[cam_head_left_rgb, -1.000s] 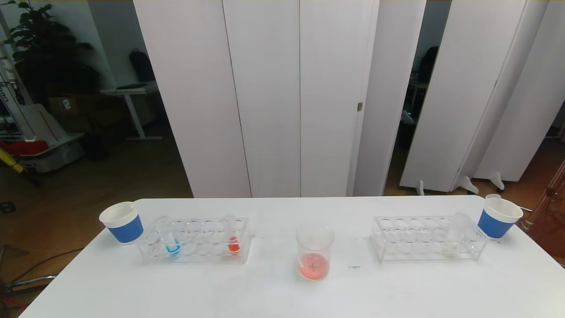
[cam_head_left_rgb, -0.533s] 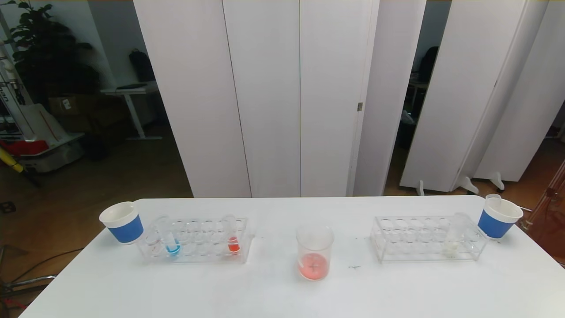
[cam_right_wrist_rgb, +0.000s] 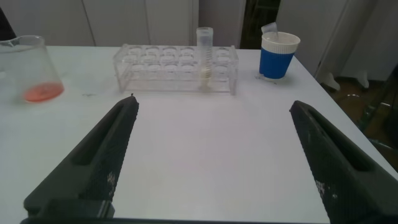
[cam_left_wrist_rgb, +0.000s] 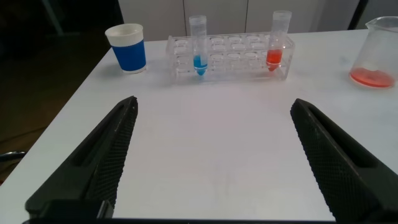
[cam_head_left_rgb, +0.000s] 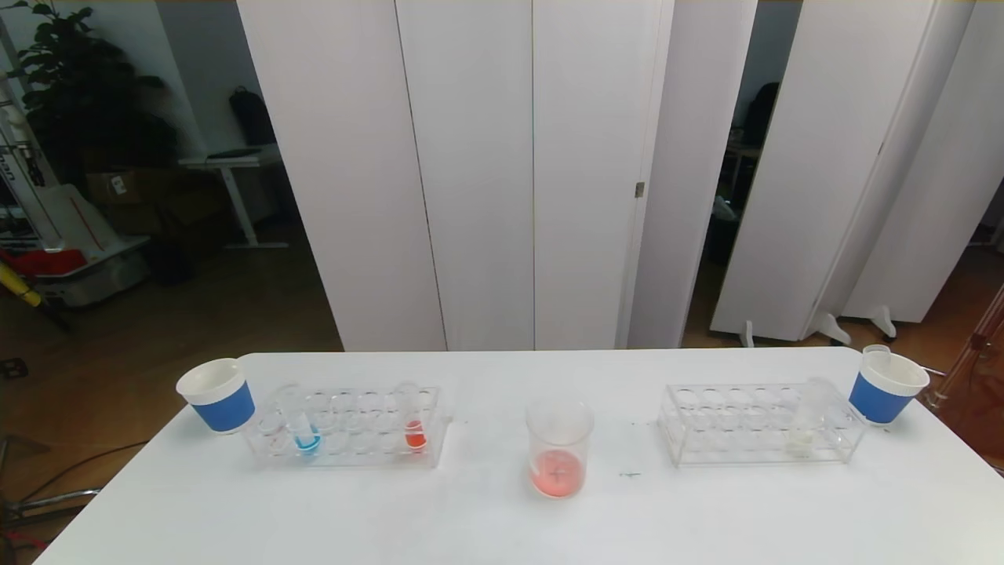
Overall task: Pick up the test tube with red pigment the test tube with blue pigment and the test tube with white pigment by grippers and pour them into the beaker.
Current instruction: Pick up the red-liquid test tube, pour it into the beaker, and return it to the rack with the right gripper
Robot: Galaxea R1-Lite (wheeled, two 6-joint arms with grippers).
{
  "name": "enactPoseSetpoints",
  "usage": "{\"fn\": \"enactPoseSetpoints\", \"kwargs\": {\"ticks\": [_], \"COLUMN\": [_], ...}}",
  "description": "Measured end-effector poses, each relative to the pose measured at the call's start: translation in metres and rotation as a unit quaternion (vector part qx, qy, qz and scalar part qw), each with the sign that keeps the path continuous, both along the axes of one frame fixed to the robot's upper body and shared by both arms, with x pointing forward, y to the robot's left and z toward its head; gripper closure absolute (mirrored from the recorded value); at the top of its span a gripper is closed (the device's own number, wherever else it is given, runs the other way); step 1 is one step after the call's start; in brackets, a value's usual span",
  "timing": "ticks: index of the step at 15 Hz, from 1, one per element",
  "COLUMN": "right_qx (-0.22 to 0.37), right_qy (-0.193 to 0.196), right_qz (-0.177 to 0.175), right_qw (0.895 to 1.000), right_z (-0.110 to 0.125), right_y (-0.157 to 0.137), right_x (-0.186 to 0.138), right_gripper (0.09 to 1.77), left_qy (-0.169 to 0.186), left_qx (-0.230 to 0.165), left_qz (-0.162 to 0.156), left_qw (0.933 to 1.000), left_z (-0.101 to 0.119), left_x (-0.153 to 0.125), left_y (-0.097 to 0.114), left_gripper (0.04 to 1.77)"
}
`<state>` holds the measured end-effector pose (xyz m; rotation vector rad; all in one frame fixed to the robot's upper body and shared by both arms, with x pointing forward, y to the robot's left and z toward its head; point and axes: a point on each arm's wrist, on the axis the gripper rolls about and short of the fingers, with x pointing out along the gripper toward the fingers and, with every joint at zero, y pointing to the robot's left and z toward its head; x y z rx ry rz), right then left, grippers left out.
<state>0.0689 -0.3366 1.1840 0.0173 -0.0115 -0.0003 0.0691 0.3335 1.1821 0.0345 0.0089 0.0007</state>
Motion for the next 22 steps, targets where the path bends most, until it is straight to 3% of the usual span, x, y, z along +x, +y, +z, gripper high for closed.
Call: {"fn": "enactPoseSetpoints", "kwargs": {"ticks": [22], "right_qx": [0.0], "right_qy": [0.001], "right_qz": [-0.002], "right_qw": [1.0], "right_z": [-0.0006], "right_y": [0.0], "right_x": [0.0001], "right_gripper": [0.11], "left_qy": [0.0], "left_qx": [0.0], "left_qz": [0.0], "left_qw": [1.0], "left_z": [0.0], "left_x": [0.0], "left_y": [0.0], "left_gripper": [0.06]}}
